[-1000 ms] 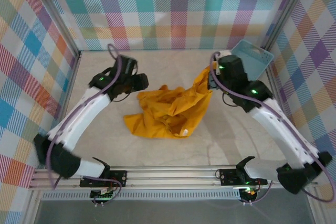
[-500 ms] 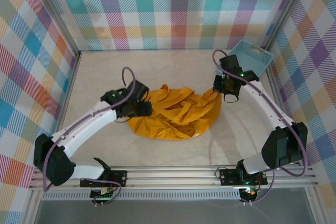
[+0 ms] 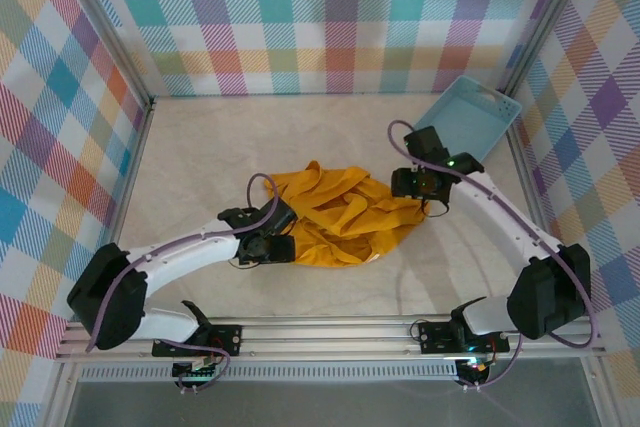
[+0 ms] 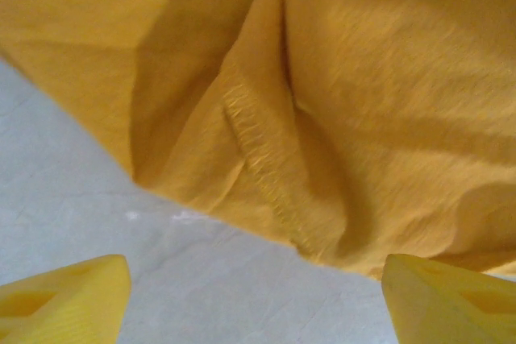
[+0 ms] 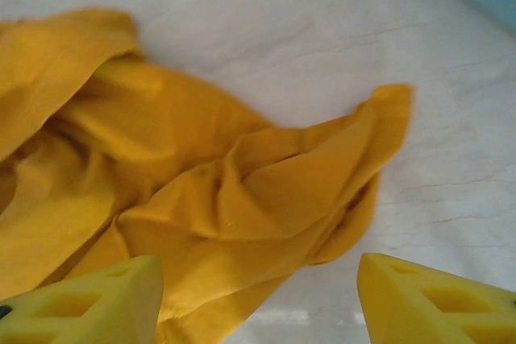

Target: Fold the inside-out t-shirt

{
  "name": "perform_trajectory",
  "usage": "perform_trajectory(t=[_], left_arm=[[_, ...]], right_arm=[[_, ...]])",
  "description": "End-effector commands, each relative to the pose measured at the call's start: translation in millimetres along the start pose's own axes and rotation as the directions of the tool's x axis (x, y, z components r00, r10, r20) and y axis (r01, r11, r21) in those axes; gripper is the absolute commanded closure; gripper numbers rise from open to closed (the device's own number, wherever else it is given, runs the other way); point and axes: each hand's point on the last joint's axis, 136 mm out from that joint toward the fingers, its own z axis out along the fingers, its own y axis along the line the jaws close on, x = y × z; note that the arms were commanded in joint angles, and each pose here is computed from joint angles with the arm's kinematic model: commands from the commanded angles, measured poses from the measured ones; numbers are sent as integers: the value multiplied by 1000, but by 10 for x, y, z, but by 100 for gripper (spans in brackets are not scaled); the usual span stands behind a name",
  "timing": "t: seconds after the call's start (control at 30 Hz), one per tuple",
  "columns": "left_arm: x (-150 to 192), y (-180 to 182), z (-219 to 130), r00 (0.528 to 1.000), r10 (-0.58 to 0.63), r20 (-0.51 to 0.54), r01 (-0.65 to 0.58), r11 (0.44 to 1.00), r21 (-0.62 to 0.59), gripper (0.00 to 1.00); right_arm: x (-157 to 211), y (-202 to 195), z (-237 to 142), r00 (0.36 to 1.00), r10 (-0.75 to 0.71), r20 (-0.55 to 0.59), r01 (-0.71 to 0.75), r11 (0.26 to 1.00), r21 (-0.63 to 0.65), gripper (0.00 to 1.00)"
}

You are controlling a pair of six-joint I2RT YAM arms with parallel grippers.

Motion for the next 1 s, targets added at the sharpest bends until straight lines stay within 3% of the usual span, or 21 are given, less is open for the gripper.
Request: perform_trajectory(t=[0.0,0.2,0.37,0.47,0.6,0.7,0.97], left_arm=[[-65,-112,120,1000,-14,13,14,1000,9,23],[-62,-97,266,1000,-4,-10,3,999,-38,36],[-52,-65,327,1000,8,-18,-9,998,-65,56],[-81,-39,295,1000,12,-1,-12,997,-78,64],[-153,9,172,999,45,27,-42,994,-105,74],[-236,84,26,995,69,68,-59,989,-138,81],[-564,127,-569,968,72,240,-40,990,-135,93]], right_arm=[[301,67,218,995,-6,-96,3,999,-32,34],[398,-162,508,988,59,-144,-44,993,106,33],[388,-105,732,977,93,-190,-84,995,56,36],[403,-83,849,971,90,-222,-79,995,60,49],[376,-82,825,973,64,-222,-49,996,73,81],[286,-150,656,984,52,-172,-36,995,96,97],[21,-323,-29,999,38,-8,-37,990,134,100]])
